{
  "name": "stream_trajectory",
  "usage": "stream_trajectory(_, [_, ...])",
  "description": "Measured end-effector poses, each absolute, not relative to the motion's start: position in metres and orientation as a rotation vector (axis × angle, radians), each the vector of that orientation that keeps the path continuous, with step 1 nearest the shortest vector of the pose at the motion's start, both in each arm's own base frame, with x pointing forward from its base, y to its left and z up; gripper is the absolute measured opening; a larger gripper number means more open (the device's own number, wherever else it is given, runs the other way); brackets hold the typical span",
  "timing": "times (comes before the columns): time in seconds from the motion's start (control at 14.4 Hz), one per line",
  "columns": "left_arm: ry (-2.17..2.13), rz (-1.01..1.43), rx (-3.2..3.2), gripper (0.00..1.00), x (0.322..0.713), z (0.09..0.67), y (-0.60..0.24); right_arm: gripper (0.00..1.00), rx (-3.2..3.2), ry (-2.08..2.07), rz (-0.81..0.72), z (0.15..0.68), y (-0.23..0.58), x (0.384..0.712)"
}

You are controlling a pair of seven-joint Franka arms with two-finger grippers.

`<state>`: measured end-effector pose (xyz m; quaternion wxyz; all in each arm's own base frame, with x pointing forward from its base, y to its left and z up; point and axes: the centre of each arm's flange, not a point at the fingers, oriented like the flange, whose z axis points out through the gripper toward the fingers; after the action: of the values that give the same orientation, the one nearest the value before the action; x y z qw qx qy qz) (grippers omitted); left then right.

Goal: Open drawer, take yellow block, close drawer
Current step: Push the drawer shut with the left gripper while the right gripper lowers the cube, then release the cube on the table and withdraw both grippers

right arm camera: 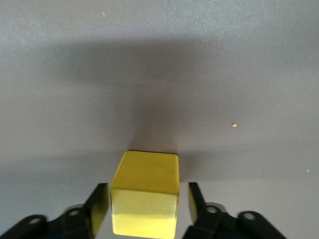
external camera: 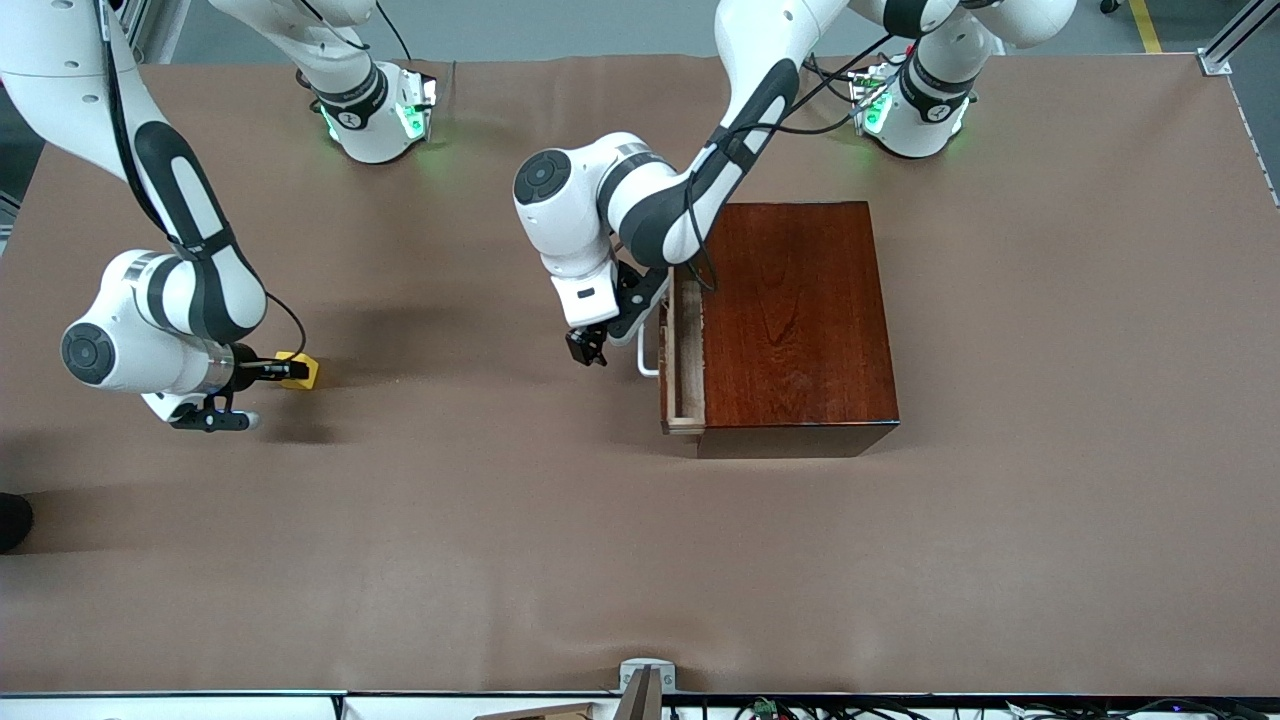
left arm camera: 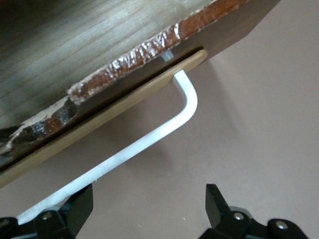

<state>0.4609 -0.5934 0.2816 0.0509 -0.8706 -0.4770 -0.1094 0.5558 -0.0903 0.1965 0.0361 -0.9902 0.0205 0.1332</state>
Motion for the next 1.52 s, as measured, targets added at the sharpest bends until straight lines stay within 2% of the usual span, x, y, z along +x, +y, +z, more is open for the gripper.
stream_trajectory(0.07, [-1.452, -0.329, -2.633, 1.00, 0.462, 0.281, -0.590, 0.88, -3.037, 0.061, 0.423, 0.197, -0.090, 0.556])
stream_trajectory(0.14, [-1.451, -0.326, -2.619, 1.00, 0.463, 0.280, -0.588, 0.97, -3.032, 0.056, 0.438, 0.202, -0.088, 0.558])
stream_trajectory(0.21, [-1.451, -0.324, -2.602, 1.00, 0.465, 0.279, -0.584, 1.00, -3.025, 0.050, 0.458, 0.211, -0.087, 0.563])
stream_trajectory(0.42, [-1.452, -0.315, -2.538, 1.00, 0.471, 0.275, -0.571, 1.00, -3.000, 0.017, 0.501, 0.261, -0.079, 0.586])
stream_trajectory(0.69, [-1.465, -0.317, -2.483, 1.00, 0.475, 0.275, -0.561, 1.00, -2.997, -0.054, 0.470, 0.342, -0.058, 0.609])
stream_trajectory(0.97, [-1.479, -0.322, -2.492, 1.00, 0.477, 0.285, -0.562, 1.00, -3.009, -0.157, 0.394, 0.447, -0.026, 0.626])
stream_trajectory(1.11, [-1.525, -0.340, -2.547, 1.00, 0.481, 0.332, -0.566, 1.00, -3.013, -0.180, 0.370, 0.479, -0.019, 0.629])
stream_trajectory(1.25, [-1.566, -0.328, -2.653, 1.00, 0.489, 0.420, -0.553, 1.00, -3.012, -0.193, 0.369, 0.502, -0.017, 0.628])
stream_trajectory(1.38, [-1.515, -0.289, -2.772, 1.00, 0.505, 0.508, -0.510, 1.00, -3.008, -0.218, 0.372, 0.528, -0.010, 0.626])
stream_trajectory(1.52, [-1.387, -0.248, -2.833, 1.00, 0.522, 0.566, -0.446, 1.00, -3.013, -0.253, 0.335, 0.561, 0.001, 0.619])
